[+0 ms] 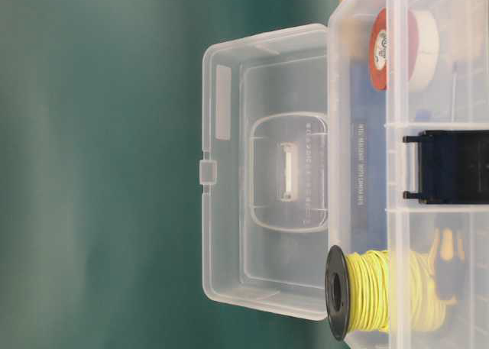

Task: Pick the nipper from the toolbox among several items.
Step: 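Move the right gripper over the blue-handled pliers in the toolbox, then lower the right gripper and close it on the blue pliers handle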

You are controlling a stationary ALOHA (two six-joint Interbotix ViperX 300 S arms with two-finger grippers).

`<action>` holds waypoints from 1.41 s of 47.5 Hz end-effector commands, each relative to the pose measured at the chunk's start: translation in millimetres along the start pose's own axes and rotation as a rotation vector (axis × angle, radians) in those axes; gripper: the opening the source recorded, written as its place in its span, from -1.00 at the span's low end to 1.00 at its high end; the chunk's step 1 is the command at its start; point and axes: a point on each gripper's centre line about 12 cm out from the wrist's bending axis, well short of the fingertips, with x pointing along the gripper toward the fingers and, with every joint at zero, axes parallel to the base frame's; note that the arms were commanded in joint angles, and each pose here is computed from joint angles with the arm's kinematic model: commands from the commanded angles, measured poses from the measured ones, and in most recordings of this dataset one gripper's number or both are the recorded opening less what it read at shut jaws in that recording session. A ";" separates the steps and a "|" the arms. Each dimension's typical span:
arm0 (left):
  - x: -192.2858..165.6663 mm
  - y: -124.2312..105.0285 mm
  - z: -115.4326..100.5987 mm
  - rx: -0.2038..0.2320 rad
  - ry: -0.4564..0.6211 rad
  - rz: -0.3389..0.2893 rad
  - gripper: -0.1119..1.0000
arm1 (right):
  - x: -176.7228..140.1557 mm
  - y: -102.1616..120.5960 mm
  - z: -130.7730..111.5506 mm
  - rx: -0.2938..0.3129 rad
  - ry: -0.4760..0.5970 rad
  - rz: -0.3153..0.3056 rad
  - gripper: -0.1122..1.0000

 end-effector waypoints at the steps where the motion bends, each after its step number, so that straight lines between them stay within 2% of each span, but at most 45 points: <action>1: 4.2 1.4 5.4 -0.028 -0.011 0.011 -0.80 | 4.6 -1.0 9.6 -0.002 -0.017 -0.005 -0.80; 16: 4.2 1.4 6.1 -0.025 -0.017 0.011 -0.80 | 49.2 -37.5 8.1 0.030 0.252 -0.153 -0.80; 28: 3.7 2.3 7.2 -0.021 -0.023 0.015 -0.80 | 103.1 -82.2 -16.9 0.057 0.513 -0.265 -0.77; 31: 4.0 2.7 6.8 -0.022 -0.022 0.017 -0.80 | 115.5 -93.6 -26.5 0.068 0.575 -0.286 -0.61; 39: 3.8 2.7 6.2 -0.024 -0.020 0.017 -0.80 | 149.5 -115.0 -54.0 0.076 0.767 -0.302 0.26; 42: 4.1 2.6 5.9 -0.024 -0.019 0.017 -0.80 | 161.1 -119.3 -63.3 0.074 0.819 -0.299 0.43; 49: 4.1 2.6 5.9 -0.023 -0.019 0.017 -0.80 | 182.3 -129.7 -89.4 0.072 0.913 -0.294 0.31; 67: 3.9 2.6 3.7 -0.024 -0.012 0.017 -0.80 | 209.8 -139.6 -155.9 0.098 1.032 -0.282 0.31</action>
